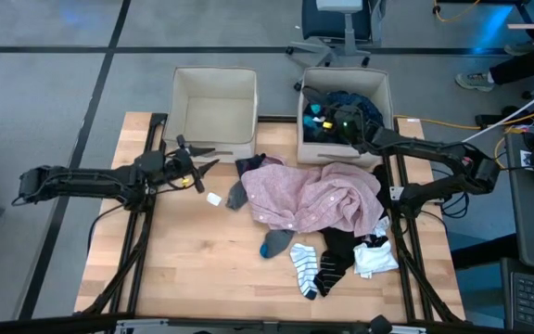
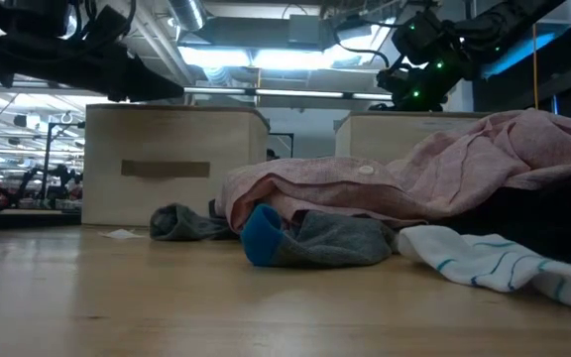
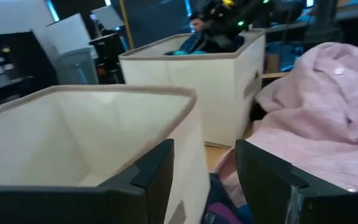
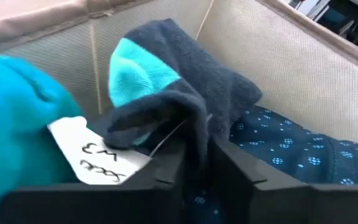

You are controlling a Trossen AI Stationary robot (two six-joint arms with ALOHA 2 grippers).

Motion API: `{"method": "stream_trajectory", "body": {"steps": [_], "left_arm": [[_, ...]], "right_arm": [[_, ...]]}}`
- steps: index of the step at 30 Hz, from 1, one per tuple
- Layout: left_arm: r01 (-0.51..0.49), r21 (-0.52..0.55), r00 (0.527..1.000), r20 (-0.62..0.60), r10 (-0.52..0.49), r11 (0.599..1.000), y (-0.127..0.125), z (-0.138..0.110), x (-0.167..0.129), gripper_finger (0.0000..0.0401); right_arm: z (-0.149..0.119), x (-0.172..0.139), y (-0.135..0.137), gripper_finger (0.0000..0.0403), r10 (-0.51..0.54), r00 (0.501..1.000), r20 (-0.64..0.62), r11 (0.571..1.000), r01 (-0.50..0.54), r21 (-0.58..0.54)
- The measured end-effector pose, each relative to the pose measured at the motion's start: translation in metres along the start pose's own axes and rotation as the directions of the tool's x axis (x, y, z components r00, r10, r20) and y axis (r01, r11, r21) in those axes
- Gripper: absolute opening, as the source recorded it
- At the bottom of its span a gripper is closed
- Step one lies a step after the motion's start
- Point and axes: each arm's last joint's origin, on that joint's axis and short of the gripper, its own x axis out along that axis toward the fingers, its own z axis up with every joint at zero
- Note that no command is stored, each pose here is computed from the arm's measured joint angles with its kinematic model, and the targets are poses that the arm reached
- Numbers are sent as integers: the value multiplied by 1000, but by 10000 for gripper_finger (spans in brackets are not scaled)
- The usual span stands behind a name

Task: Sort clothes
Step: Put the bottom blue sock into the right laundry organizer, then put the blue sock into the right laundry organizer

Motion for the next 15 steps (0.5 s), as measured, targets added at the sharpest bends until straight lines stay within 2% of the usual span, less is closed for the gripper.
{"method": "stream_trajectory", "body": {"steps": [3, 8, 11, 15], "left_arm": [[19, -5, 1000, 4, -19, 1000, 0, 0, 0, 162], [22, -4, 1000, 5, -22, 1000, 0, 0, 0, 162], [25, -1, 1000, -5, -25, 1000, 0, -1, 0, 162], [26, 1, 1000, -9, -26, 1000, 0, -1, 0, 162]], "right_arm": [[4, -5, -3, 144, -24, 1000, -13, 998, 23, -59], [37, -37, -10, 213, -98, 995, -14, 987, 95, -126], [55, -61, -6, 236, -44, 999, -5, 988, 42, -146], [67, -86, 11, 247, 64, 997, 41, 987, -57, -150]]}}
